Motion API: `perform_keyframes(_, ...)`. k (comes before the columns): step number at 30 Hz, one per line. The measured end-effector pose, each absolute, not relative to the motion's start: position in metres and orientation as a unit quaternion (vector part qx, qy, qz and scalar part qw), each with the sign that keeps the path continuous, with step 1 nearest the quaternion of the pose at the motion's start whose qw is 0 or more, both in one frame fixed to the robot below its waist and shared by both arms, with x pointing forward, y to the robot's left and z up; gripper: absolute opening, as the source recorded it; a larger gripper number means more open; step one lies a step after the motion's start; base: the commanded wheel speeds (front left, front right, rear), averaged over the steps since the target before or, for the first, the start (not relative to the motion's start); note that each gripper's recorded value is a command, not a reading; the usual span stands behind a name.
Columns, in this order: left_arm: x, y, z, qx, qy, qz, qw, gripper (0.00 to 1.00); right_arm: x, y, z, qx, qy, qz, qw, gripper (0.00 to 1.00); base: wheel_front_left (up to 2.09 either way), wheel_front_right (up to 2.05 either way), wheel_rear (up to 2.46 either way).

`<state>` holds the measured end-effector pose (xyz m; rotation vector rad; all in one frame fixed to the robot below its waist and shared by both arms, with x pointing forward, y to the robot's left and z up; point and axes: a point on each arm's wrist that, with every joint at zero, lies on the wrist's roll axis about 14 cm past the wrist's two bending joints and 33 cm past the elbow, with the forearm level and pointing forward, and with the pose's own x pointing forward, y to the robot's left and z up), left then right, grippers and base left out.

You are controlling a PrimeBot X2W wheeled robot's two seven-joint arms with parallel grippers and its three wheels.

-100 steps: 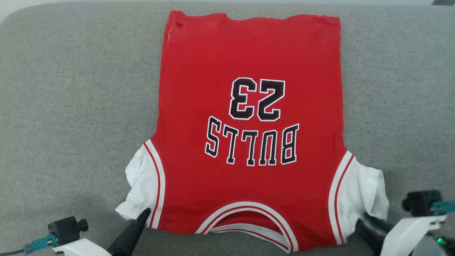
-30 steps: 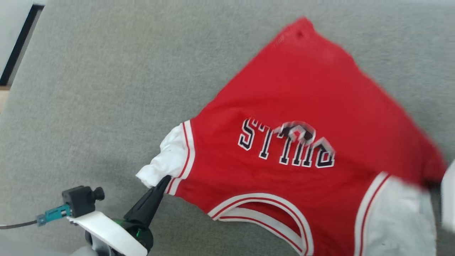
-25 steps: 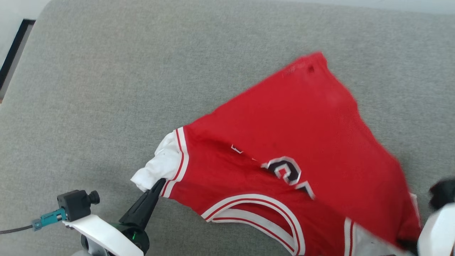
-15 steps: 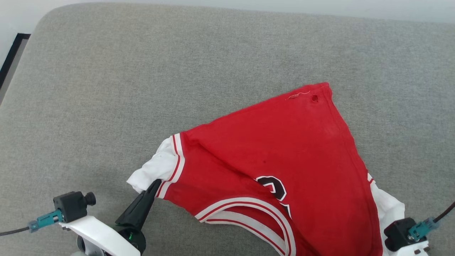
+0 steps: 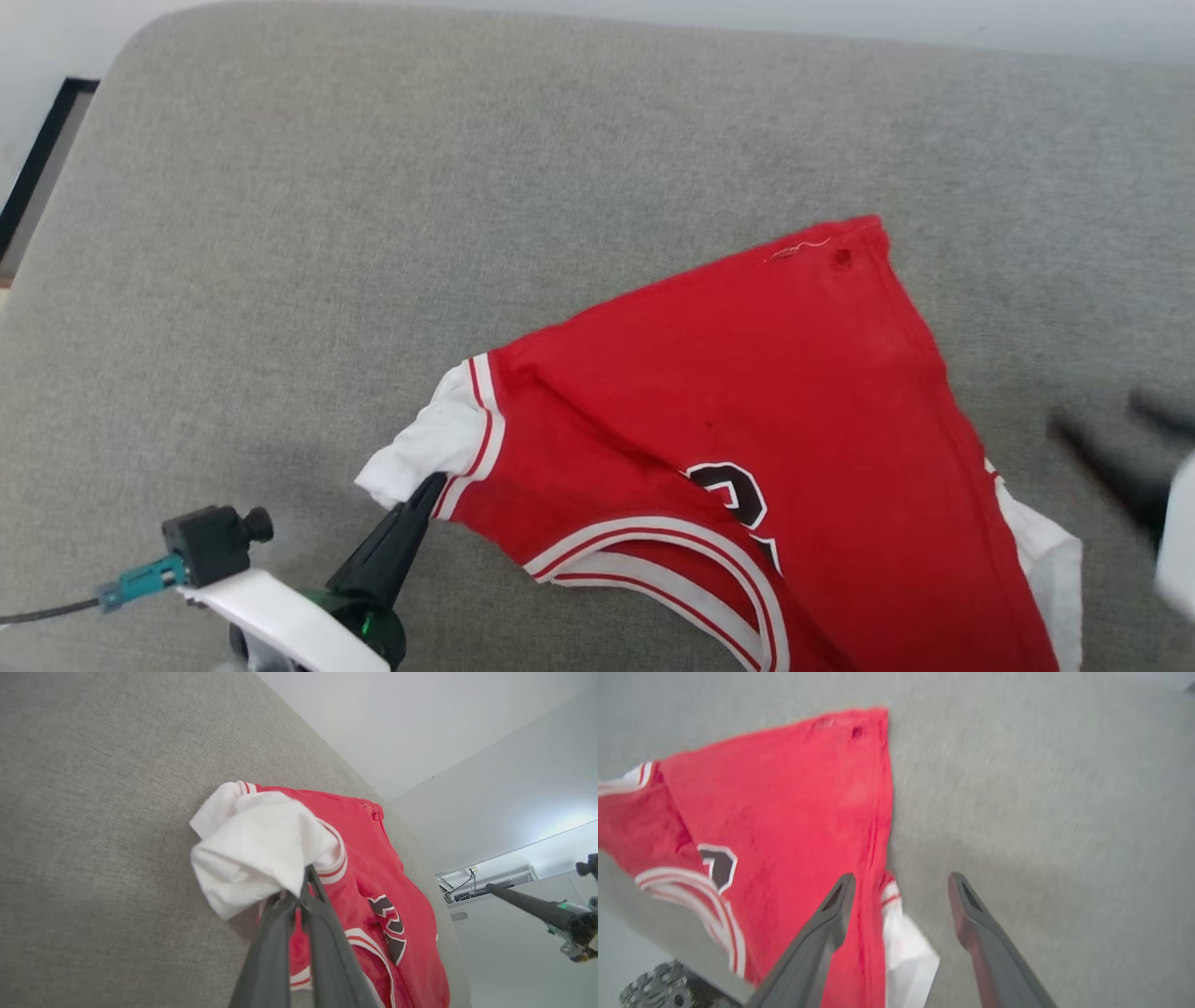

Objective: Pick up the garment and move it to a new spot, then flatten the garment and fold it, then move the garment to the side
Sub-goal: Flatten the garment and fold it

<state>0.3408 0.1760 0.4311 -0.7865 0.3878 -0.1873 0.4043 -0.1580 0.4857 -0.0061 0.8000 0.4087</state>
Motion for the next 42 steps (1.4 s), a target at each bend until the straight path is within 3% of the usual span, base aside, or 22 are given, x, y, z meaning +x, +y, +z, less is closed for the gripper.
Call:
perform_keyframes(4,0.351,0.173,0.431,-0.384,0.185,-0.092,0.9,0.0,0.467,-0.141,0.497,-0.029,0.333,0.204,0.92,1.0,0.0,0.0,0.0)
perform_keyframes(9,0.359,0.17,0.424,-0.385,0.195,-0.091,0.898,0.0,0.513,-0.112,0.46,-0.058,0.368,0.22,0.901,1.0,0.0,0.0,0.0)
perform_keyframes(17,0.369,0.176,0.416,-0.39,0.196,-0.069,0.897,0.0,0.53,-0.084,0.383,-0.132,0.449,0.252,0.847,1.0,0.0,0.0,0.0)
perform_keyframes(22,0.371,0.182,0.414,-0.387,0.196,-0.059,0.899,0.0,0.532,-0.072,0.368,-0.124,0.463,0.27,0.835,1.0,0.0,0.0,0.0)
perform_keyframes(24,0.373,0.181,0.415,-0.385,0.194,-0.063,0.9,0.0,0.531,-0.071,0.368,-0.128,0.463,0.275,0.833,0.31,0.0,0.0,0.0)
perform_keyframes(25,0.374,0.18,0.417,-0.384,0.193,-0.066,0.901,0.0,0.531,-0.071,0.369,-0.124,0.462,0.275,0.834,0.02,0.0,0.0,0.0)
perform_keyframes(31,0.384,0.184,0.421,-0.364,0.189,-0.08,0.908,0.0,0.537,-0.074,0.381,-0.087,0.435,0.26,0.857,0.0,0.0,0.0,0.0)
perform_keyframes(37,0.412,0.189,0.444,-0.339,0.162,-0.109,0.92,0.0,0.563,-0.115,0.417,-0.048,0.381,0.19,0.904,0.0,0.0,0.0,0.0)
perform_keyframes(42,0.464,0.193,0.489,-0.318,0.116,-0.147,0.93,0.0,0.591,-0.164,0.476,0.006,0.289,0.112,0.951,0.0,0.0,0.0,0.0)
